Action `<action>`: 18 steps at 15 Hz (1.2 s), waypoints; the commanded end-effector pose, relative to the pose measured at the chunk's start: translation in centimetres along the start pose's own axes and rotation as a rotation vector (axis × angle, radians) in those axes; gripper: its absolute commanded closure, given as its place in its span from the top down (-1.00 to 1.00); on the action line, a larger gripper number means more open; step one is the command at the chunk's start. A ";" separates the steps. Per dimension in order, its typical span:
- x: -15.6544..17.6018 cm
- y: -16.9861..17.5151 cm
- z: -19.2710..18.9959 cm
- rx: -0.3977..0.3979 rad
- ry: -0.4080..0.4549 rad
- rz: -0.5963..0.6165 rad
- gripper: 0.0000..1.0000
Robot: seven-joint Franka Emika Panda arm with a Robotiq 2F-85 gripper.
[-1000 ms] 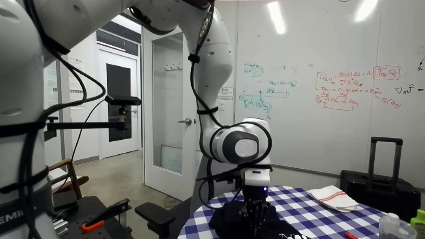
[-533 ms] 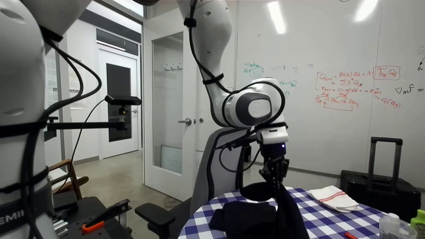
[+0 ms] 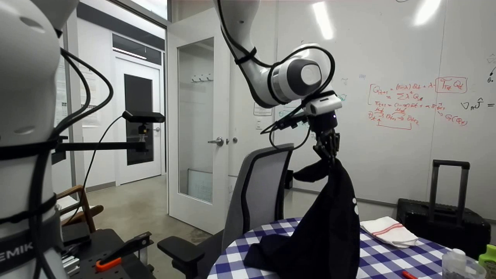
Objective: Put the black t-shirt on the backrest of the grey chair
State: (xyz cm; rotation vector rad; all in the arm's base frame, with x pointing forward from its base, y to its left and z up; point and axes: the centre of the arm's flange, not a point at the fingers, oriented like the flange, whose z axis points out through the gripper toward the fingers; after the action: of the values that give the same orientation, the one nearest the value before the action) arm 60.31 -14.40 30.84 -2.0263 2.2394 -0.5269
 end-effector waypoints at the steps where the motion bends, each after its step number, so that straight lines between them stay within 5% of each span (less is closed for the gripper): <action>1: -3.7 -5.0 -5.8 0.065 0.025 -0.018 -0.94; 11: -19.1 -13.6 -22.6 0.260 0.181 -0.177 -0.94; 18: -32.8 -13.1 -29.0 0.213 0.136 -0.380 -0.94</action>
State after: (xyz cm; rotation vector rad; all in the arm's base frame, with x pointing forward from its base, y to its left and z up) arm 66.71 17.42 55.42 -2.2630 1.8380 -0.9147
